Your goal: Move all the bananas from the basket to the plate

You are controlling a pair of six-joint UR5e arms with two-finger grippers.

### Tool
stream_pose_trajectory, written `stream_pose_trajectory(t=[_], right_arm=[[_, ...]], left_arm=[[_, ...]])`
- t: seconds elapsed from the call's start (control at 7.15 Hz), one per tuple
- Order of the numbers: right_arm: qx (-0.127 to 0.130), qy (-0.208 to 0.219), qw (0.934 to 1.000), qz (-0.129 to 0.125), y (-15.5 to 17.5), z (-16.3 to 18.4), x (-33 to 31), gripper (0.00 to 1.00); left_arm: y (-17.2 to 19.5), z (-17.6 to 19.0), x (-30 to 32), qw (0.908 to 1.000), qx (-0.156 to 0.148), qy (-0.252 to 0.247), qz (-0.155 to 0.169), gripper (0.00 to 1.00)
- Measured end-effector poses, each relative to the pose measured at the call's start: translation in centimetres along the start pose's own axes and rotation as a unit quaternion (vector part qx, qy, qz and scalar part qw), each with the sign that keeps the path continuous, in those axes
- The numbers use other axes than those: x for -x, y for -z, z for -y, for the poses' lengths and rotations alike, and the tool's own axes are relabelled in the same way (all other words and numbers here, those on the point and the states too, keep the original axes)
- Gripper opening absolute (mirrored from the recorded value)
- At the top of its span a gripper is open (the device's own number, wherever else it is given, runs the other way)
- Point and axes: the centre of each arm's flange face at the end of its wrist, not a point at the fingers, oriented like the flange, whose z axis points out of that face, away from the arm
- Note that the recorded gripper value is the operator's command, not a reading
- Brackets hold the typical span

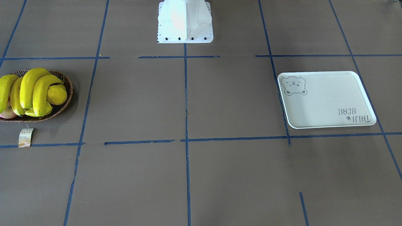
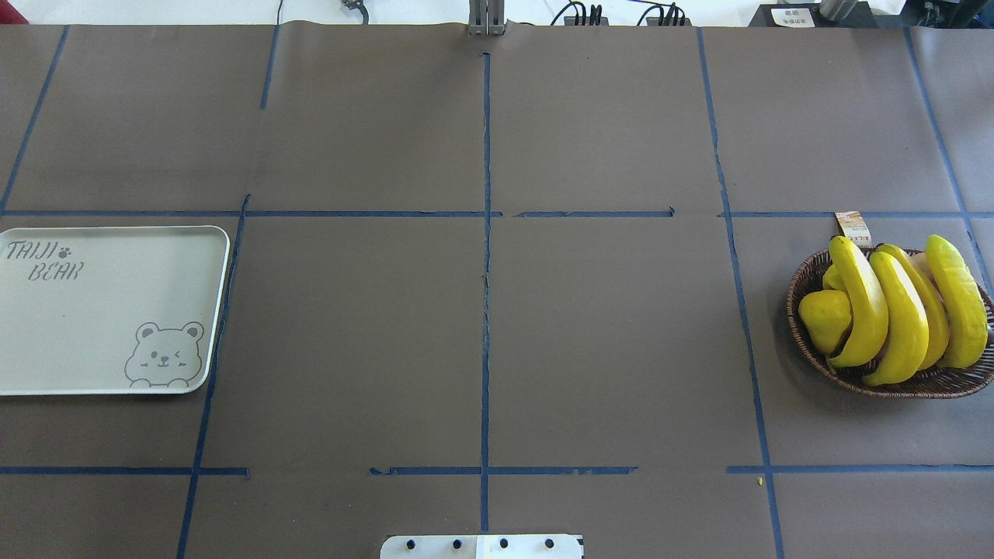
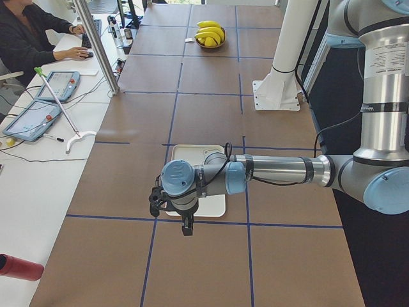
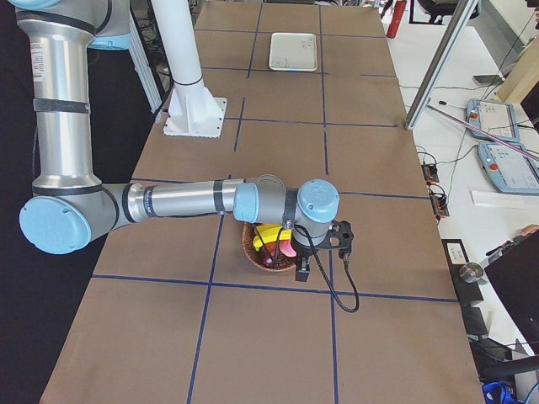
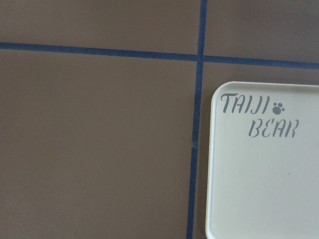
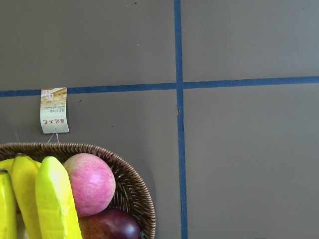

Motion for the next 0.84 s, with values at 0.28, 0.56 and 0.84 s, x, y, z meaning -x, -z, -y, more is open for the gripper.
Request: stream_pose_trajectory(t=[0.28,0.56,0.84], right_arm=[[0.0,-0.001,1.0,0.002,0.1,0.06,0.16,1.0],[-0.001,-0.002,1.0,0.003,0.11,0.04,0.18,1.0],[-0.001,-0.002,1.0,0.004,0.11,0.04,0.19,1.0]], left_arm=[[-0.09,-0.03,0.1,1.0,0.0,-0.003,0.0,1.0],[-0.12,-0.03,0.12,1.0,0.0,-0.001,0.0,1.0],[-0.1,-0.01,0.11,1.0,0.0,0.0,0.0,1.0]])
